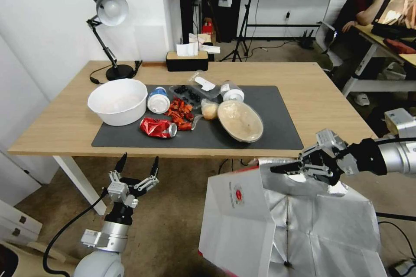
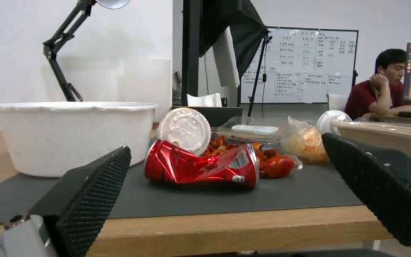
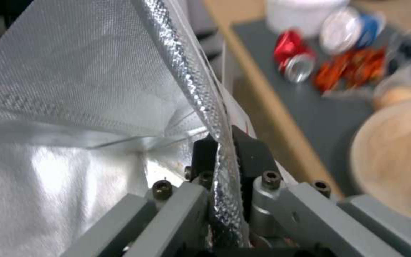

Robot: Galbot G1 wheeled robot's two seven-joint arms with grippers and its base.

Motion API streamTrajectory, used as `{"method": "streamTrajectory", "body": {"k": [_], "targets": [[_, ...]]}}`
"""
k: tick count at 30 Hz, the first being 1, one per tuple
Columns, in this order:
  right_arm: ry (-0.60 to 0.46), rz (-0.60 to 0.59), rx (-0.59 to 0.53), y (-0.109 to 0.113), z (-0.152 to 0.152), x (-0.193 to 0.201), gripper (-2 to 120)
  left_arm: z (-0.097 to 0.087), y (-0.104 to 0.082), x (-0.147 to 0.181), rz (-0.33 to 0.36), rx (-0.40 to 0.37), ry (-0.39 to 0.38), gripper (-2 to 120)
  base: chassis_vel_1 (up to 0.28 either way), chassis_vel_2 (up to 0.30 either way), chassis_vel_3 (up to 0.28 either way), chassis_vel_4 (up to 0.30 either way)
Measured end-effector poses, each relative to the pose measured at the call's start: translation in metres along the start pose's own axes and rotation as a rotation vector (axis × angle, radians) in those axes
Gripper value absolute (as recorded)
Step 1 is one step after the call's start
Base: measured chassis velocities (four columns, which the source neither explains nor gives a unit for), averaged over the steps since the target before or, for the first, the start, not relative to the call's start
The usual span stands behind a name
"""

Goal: Pick up the food delivery bag from the floor and place it on the table.

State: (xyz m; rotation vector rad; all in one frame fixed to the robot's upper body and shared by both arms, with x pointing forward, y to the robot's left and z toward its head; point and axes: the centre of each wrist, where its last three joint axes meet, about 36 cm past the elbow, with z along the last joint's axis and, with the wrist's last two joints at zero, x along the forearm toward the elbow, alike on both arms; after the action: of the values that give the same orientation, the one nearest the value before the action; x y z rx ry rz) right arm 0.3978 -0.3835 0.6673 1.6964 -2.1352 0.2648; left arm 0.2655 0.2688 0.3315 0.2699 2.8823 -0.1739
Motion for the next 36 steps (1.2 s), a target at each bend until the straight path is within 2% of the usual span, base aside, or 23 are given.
{"method": "streamTrajectory", "body": {"k": [1,4,5,8,21,29,33,36], "targets": [[0.0,0.0,0.0,0.0,0.0,0.0,0,0.0,0.0,0.0,0.0,0.0,0.0,100,0.0,0.0,0.0,0.0],[-0.115,0.033,-0.064,0.003,-0.014,0.007,0,0.0,0.0,-0.003,-0.003,0.001,-0.017,100,0.0,0.0,0.0,0.0],[-0.115,0.033,-0.064,0.003,-0.014,0.007,0,0.0,0.0,-0.003,-0.003,0.001,-0.017,100,0.0,0.0,0.0,0.0],[-0.206,0.048,-0.1,0.008,-0.028,0.013,0,-0.001,0.001,-0.005,-0.005,0.003,-0.022,100,0.0,0.0,0.0,0.0],[-0.279,0.067,-0.1,0.019,-0.048,0.014,0,0.001,0.006,-0.007,-0.013,0.007,-0.021,100,0.0,0.0,0.0,0.0],[-0.425,0.131,-0.115,0.024,-0.062,0.027,0,0.005,0.006,-0.008,-0.017,0.012,-0.017,100,0.0,0.0,0.0,0.0],[-0.509,0.214,-0.122,0.026,-0.071,0.033,0,0.006,0.005,-0.008,-0.016,0.015,-0.017,100,0.0,0.0,0.0,0.0],[-0.632,0.435,-0.172,0.024,-0.077,0.036,0,0.005,0.004,-0.007,-0.014,0.014,-0.015,100,0.0,0.0,0.0,0.0]]}}
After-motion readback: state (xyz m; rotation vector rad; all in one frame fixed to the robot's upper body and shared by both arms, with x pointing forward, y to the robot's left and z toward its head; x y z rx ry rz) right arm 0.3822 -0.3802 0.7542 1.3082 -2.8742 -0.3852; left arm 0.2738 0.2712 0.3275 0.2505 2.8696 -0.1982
